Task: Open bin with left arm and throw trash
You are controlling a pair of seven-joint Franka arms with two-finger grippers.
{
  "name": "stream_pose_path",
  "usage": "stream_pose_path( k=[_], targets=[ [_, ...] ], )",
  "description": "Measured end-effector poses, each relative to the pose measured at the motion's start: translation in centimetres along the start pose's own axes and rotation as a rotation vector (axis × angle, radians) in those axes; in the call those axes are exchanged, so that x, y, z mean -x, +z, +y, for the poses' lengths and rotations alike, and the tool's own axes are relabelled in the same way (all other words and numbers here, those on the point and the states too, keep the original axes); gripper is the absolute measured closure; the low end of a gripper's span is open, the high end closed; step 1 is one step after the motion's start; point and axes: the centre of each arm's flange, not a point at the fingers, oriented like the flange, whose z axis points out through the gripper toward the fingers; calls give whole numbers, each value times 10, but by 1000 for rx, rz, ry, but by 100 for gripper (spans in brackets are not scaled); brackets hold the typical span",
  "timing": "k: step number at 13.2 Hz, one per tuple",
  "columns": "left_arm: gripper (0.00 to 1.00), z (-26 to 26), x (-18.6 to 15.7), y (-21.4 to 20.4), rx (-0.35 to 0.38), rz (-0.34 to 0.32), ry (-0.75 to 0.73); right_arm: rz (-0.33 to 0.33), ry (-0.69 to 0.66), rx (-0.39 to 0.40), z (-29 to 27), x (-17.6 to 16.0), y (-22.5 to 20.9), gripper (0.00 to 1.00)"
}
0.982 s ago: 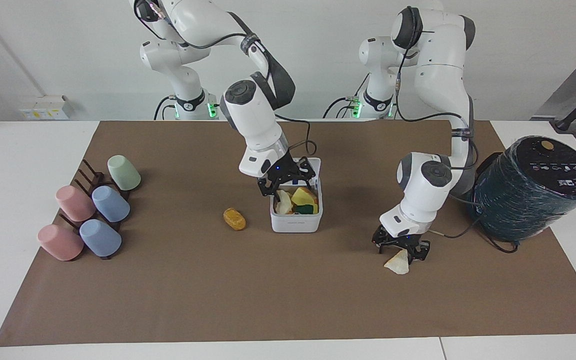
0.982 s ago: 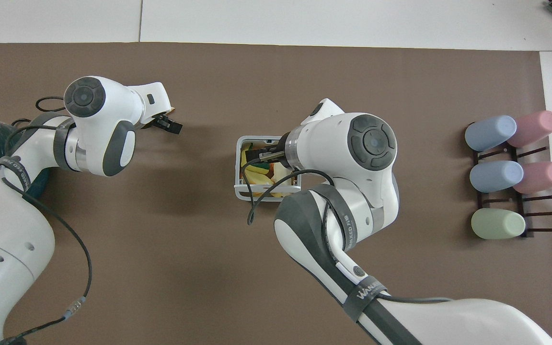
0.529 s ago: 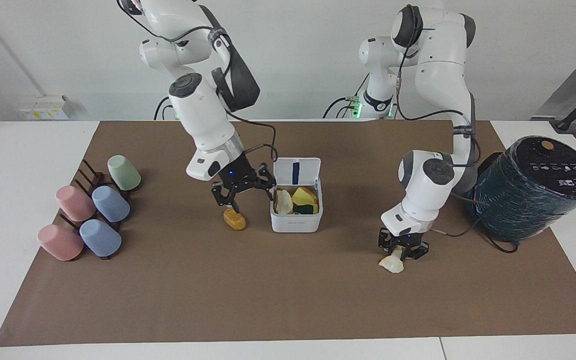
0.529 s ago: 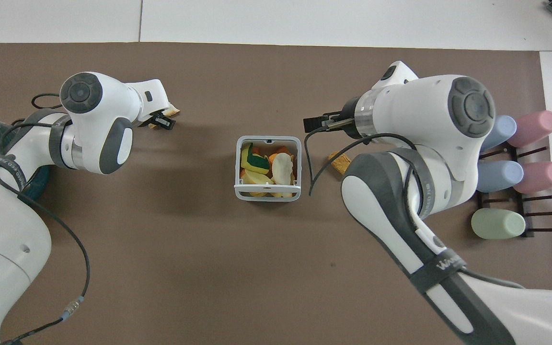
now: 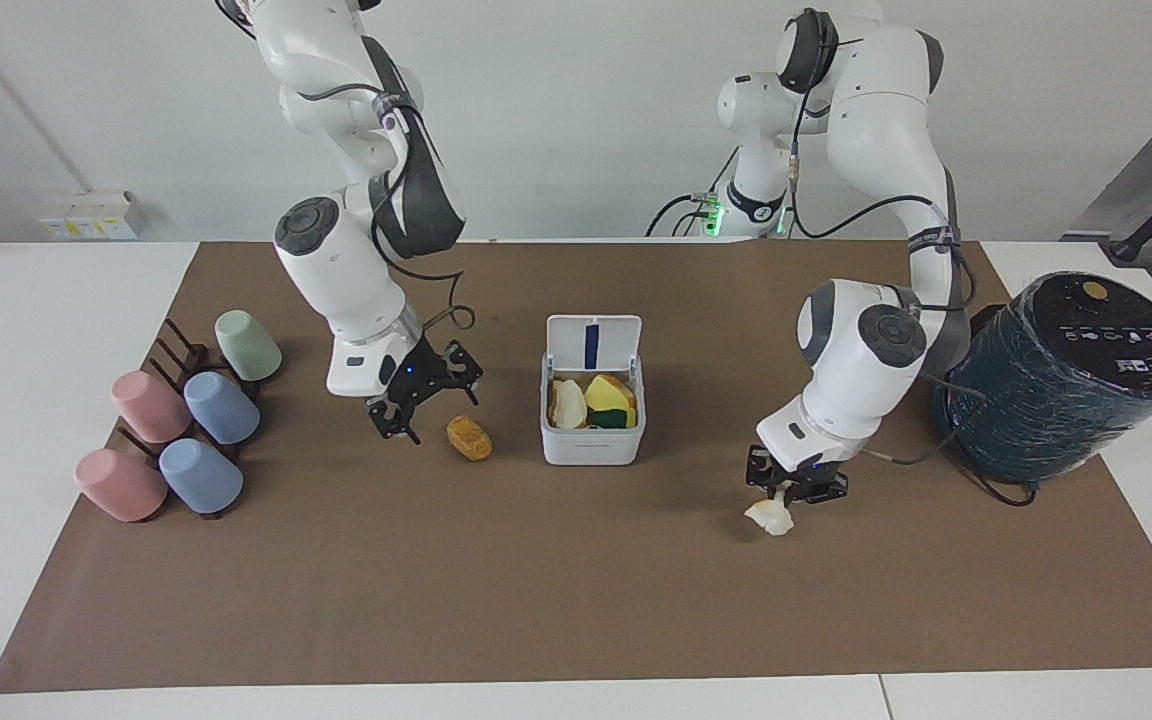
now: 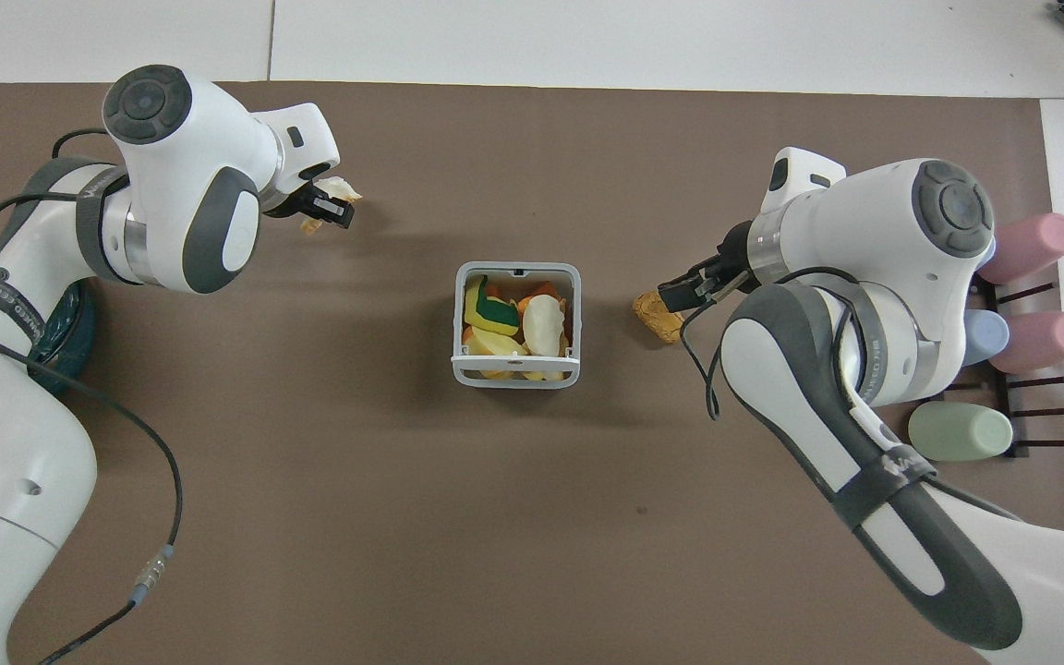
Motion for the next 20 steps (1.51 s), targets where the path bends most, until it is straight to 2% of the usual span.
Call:
stream_pose_path(
  k=[4, 8, 11, 13, 14, 15, 16, 17, 19, 20],
  targets=[
    [83, 58, -8, -37, 72, -108, -98, 18, -50, 34, -12, 28, 48, 0],
    [83, 136, -1, -96, 90, -128, -178, 31, -83, 49, -25, 35, 67, 0],
    [83, 209, 6, -104, 90, -130, -211, 44, -127, 65, -23, 39, 86, 0],
    [83, 235, 8, -104, 93, -124, -204, 41, -141, 68, -20, 42, 101, 0],
    [83, 238, 10, -102, 92, -128, -200, 38, -144, 67, -20, 43, 103, 9],
    [83, 239, 11, -100, 91, -133, -198, 39, -145, 68, -20, 42, 103, 9],
    [83, 240, 12, -99, 89, -137, -198, 41, -145, 68, -20, 42, 102, 15],
    [83, 240, 14, -97, 88, -142, -197, 43, -145, 69, -20, 41, 102, 31],
    [63, 243, 17, -97, 86, -147, -192, 48, -133, 70, -19, 39, 99, 56],
    [51, 247, 18, -98, 86, -148, -189, 48, -112, 67, -20, 36, 97, 59]
  ],
)
